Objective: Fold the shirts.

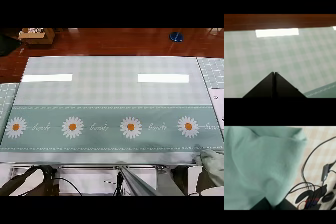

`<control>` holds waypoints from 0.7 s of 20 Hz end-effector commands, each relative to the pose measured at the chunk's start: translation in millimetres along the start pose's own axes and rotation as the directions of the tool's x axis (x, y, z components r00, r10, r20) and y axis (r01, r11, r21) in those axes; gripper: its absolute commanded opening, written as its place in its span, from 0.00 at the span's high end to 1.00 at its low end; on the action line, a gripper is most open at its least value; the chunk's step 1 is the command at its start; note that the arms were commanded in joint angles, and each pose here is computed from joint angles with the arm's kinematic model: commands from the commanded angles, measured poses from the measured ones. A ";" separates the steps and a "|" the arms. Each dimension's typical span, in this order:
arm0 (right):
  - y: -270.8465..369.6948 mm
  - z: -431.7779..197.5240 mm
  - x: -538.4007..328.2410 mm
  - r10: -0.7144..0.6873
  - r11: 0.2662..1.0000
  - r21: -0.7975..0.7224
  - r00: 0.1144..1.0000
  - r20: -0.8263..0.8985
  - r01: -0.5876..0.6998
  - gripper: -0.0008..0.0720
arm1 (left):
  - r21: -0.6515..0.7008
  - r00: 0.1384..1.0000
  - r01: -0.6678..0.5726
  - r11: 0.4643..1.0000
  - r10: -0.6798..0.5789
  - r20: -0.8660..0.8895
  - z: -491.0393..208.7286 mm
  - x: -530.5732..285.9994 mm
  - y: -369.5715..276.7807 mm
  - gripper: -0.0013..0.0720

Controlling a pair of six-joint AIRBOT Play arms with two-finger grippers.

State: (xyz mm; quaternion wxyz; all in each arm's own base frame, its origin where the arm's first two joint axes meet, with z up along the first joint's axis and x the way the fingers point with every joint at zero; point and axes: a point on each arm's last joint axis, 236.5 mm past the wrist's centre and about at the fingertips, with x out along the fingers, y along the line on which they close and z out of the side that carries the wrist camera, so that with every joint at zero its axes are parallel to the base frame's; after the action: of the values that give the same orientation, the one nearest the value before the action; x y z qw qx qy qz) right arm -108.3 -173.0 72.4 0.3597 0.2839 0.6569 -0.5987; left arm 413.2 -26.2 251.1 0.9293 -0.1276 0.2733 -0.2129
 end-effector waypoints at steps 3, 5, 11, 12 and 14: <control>3.0 14.0 4.4 0.027 0.999 0.022 0.998 0.058 -0.028 0.32 | -0.017 0.999 -0.027 1.000 0.027 0.018 3.7 2.3 13.8 0.95; 44.7 39.9 -5.7 0.208 0.978 -0.020 0.963 0.169 -0.208 0.33 | -0.023 1.000 -0.013 1.000 0.013 -0.009 -2.9 8.4 13.9 0.95; 213.7 96.3 -343.4 0.873 0.269 -0.688 -0.132 0.470 -0.675 0.37 | 0.036 0.991 0.064 0.997 -0.059 -0.120 -33.2 68.0 17.0 0.62; 236.1 69.0 -381.3 0.904 0.168 -0.770 -0.215 0.369 -0.616 0.37 | 0.033 0.982 0.102 0.994 -0.095 -0.162 -45.9 88.4 7.3 0.36; 292.2 10.8 -394.7 0.974 0.116 -0.892 -0.125 0.187 -0.437 0.37 | 0.061 0.953 0.160 0.985 -0.138 -0.270 -79.1 124.4 -15.5 0.28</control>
State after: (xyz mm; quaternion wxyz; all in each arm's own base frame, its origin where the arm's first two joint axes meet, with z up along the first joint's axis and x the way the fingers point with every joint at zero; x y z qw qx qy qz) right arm 271.1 -207.4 173.4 0.9039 0.2135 0.2903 -0.2306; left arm 453.2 -67.0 176.3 0.8956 -0.1100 0.3362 -0.2699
